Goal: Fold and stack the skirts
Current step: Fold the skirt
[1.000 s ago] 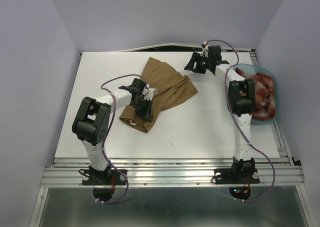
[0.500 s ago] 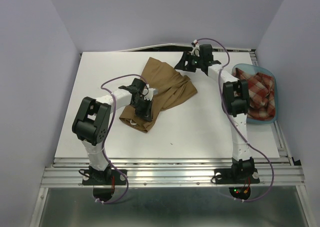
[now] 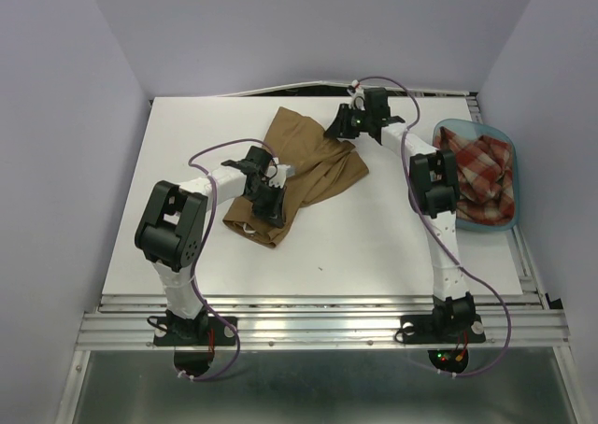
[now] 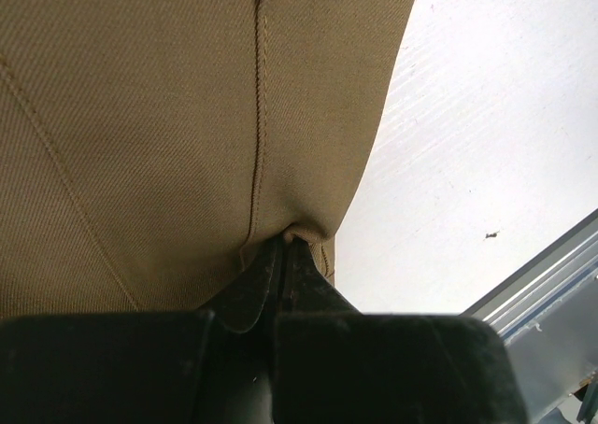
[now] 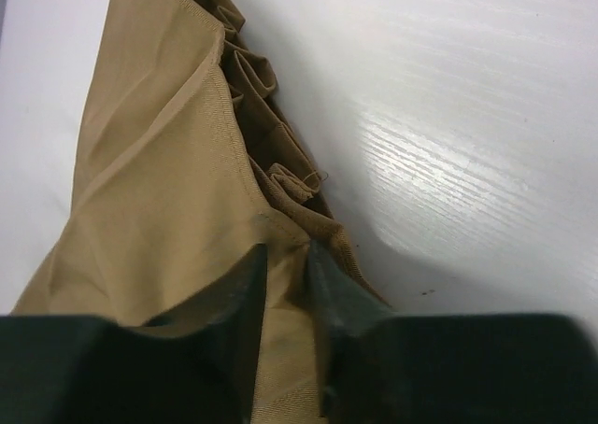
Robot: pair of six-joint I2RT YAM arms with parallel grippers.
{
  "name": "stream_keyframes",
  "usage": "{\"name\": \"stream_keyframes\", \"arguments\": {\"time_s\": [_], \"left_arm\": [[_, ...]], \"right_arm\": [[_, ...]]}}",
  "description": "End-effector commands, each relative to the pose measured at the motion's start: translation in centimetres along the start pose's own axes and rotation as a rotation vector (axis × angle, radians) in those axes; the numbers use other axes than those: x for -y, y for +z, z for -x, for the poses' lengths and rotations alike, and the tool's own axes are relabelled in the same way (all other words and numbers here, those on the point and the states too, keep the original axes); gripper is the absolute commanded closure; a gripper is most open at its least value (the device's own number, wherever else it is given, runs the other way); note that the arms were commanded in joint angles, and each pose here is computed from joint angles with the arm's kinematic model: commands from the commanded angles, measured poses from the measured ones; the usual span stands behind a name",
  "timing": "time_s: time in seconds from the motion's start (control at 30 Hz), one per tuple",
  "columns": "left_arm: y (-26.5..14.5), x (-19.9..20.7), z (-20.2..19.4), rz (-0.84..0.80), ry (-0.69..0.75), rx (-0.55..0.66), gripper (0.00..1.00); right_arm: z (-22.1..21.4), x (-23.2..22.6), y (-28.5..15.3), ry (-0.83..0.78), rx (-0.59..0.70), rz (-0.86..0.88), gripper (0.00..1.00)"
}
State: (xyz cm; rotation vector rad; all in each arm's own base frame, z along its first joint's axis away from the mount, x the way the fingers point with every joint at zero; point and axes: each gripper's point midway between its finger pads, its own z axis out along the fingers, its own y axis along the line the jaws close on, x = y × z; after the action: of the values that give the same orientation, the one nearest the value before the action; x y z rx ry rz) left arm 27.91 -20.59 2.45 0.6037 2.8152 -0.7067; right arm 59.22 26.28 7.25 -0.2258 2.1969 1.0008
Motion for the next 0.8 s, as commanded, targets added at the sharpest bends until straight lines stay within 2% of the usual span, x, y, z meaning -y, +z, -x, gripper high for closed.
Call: {"name": "stream_keyframes", "arguments": {"time_s": [0.0, 0.03, 0.07, 0.3, 0.43, 0.67, 0.77], "left_arm": [[1.5, -4.4, -5.7, 0.168, -0.017, -0.201, 1.0], [1.5, -4.4, -5.6, 0.168, -0.017, -0.198, 1.0], [1.5, -4.4, -5.6, 0.168, -0.017, -0.198, 1.0], [1.4, -4.4, -5.6, 0.173, -0.017, -0.189, 1.0], [1.4, -4.4, -5.8, 0.171, -0.02, -0.192, 1.0], [1.4, -4.4, -5.9, 0.174, -0.016, -0.191, 1.0], [1.4, -4.5, -5.9, 0.175, -0.011, -0.192, 1.0]], "right_arm": [[2.3, -2.1, -0.6, -0.067, 0.041, 0.034, 0.82], [2.5, -2.5, -1.1, -0.078, 0.035, 0.033, 0.96], [2.6, -2.7, -1.3, -0.081, 0.031, 0.033, 0.99], [6.8, -5.7, -5.5, -0.144, 0.09, 0.012, 0.99], [9.5, -5.0, -8.4, -0.185, 0.144, -0.066, 0.99], [10.9, -4.8, -12.2, -0.203, 0.15, -0.179, 0.99], [10.2, -4.0, -13.6, -0.195, 0.104, -0.24, 0.99]]}}
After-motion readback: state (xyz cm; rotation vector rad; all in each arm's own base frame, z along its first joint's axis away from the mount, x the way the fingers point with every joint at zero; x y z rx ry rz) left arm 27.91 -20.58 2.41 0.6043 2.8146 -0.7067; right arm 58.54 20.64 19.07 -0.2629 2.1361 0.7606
